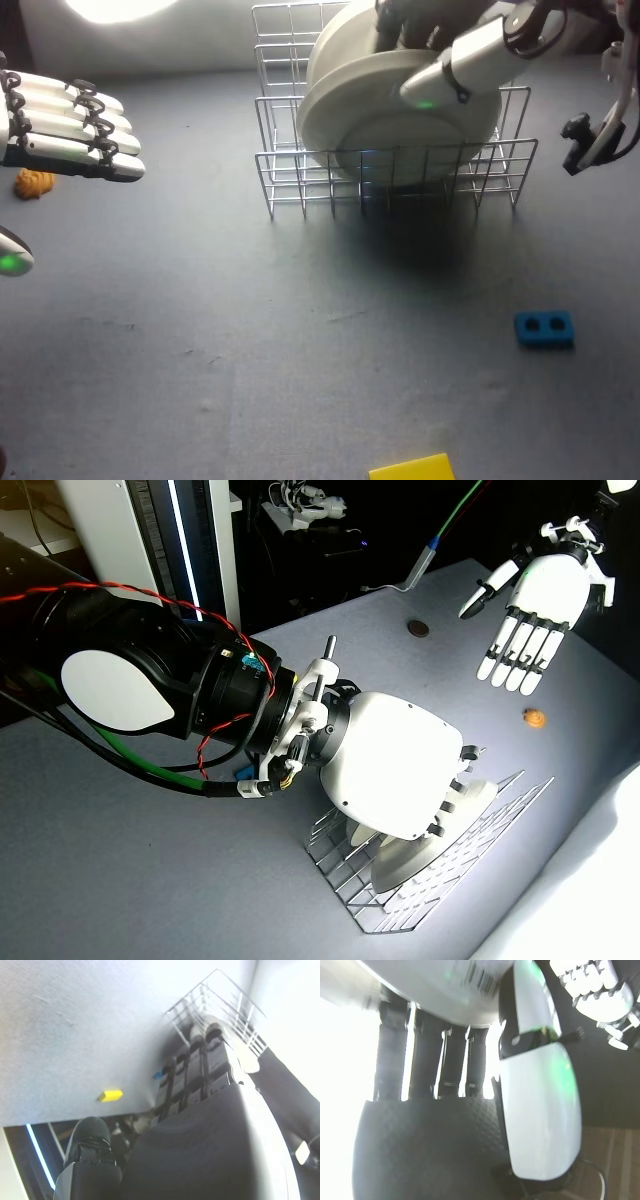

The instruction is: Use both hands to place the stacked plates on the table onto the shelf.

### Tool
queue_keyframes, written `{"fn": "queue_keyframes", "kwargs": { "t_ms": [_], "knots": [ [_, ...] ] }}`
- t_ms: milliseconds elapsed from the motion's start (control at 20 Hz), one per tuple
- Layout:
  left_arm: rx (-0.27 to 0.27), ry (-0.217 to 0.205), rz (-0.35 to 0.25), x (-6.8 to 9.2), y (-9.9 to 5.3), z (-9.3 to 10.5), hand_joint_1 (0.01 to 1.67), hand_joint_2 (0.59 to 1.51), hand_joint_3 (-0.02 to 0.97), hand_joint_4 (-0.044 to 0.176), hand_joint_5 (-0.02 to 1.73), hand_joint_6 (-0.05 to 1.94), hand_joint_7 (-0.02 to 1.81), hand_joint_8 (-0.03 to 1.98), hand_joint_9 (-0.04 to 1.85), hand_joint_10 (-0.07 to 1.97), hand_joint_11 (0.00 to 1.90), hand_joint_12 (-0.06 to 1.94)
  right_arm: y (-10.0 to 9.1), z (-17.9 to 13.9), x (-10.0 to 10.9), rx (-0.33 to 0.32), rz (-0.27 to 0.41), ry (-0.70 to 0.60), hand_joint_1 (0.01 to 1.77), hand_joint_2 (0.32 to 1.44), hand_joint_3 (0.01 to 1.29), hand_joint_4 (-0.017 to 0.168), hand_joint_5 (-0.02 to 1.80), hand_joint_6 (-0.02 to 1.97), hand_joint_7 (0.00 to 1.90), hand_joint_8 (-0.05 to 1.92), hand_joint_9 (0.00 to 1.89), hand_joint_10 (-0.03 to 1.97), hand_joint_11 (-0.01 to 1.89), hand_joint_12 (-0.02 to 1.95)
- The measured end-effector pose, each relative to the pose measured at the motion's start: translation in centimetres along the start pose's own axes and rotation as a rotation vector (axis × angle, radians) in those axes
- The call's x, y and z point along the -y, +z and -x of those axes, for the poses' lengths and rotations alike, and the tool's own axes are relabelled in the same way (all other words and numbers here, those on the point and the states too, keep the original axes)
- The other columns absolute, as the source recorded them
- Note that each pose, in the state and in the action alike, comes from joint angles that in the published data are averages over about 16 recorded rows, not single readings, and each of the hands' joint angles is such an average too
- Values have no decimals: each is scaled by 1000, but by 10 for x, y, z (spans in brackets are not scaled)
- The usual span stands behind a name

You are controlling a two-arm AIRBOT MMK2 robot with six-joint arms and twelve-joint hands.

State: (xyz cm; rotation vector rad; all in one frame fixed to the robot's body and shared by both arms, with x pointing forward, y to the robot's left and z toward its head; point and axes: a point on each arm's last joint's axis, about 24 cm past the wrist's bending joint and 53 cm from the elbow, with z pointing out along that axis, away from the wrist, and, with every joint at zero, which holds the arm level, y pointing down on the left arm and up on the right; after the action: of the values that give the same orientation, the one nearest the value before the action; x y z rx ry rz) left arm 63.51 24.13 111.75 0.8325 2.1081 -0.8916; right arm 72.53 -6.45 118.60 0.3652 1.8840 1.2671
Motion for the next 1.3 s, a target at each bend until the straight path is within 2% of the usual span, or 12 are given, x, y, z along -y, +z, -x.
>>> {"fn": "queue_keyframes", "kwargs": {
  "t_ms": [200, 400, 500, 600, 700, 800, 900, 1000, 1150, 1300],
  "knots": [
    [-2, 1, -1, 0, 0, 0, 14, 1213, 21, 2, 46, 19, 31, 4, 22, 5, 22, 7, -6, 4, -13, 9, 27, -23, 1054, 1040, 15, -5, 729, 372, 947, 320, 1081, 15, 670, 1115],
    [-1, 2, -16, 5, 2, 0, 14, 1223, 21, 3, 71, 19, 65, 3, 48, 4, 26, 45, -17, 8, -33, 18, 67, -89, 847, 1073, 15, -2, 689, 152, 886, 98, 957, 13, 553, 1143],
    [4, 4, -30, 10, 4, 2, 15, 1232, 21, 2, 115, 20, 124, 10, 96, 16, 28, 149, -26, 10, -42, 25, 84, -133, 745, 1088, 14, -2, 695, 82, 882, 35, 929, 17, 523, 1135],
    [9, 8, -50, 17, 6, 5, 27, 1243, 21, 2, 174, 60, 201, 75, 159, 120, 53, 349, -38, 13, -50, 34, 96, -179, 656, 1099, 14, -2, 711, 85, 886, 48, 918, 50, 515, 1150],
    [17, 14, -76, 26, 8, 8, 40, 1255, 21, 1, 249, 225, 298, 266, 246, 344, 123, 584, -51, 15, -56, 45, 106, -229, 574, 1105, 14, -2, 717, 207, 883, 188, 910, 203, 547, 1242],
    [22, 22, -107, 37, 10, 11, 49, 1264, 21, 4, 378, 453, 450, 500, 392, 576, 240, 821, -65, 16, -60, 55, 109, -282, 486, 1112, 14, -2, 747, 432, 907, 412, 938, 437, 632, 1326],
    [22, 36, -143, 51, 13, 12, 83, 1269, 20, 24, 551, 667, 643, 738, 587, 816, 426, 1061, -80, 18, -62, 65, 106, -331, 397, 1122, 14, 1, 821, 653, 974, 643, 1010, 669, 777, 1412],
    [22, 54, -183, 67, 14, 13, 149, 1284, 17, 43, 730, 900, 845, 979, 797, 1058, 635, 1302, -94, 20, -62, 76, 97, -369, 343, 1148, 14, 17, 928, 884, 1074, 880, 1114, 910, 950, 1503],
    [20, 86, -243, 92, 16, 14, 269, 1304, 12, 73, 984, 1259, 1130, 1336, 1102, 1421, 955, 1650, -115, 24, -58, 92, 72, -411, 357, 1193, 14, 48, 1082, 1233, 1240, 1235, 1288, 1271, 1217, 1660],
    [13, 118, -297, 114, 15, 13, 388, 1314, 6, 103, 1195, 1618, 1350, 1686, 1347, 1771, 1261, 1881, -132, 26, -53, 102, 44, -442, 386, 1235, 14, 77, 1218, 1582, 1381, 1590, 1437, 1628, 1465, 1831]
  ]
}}
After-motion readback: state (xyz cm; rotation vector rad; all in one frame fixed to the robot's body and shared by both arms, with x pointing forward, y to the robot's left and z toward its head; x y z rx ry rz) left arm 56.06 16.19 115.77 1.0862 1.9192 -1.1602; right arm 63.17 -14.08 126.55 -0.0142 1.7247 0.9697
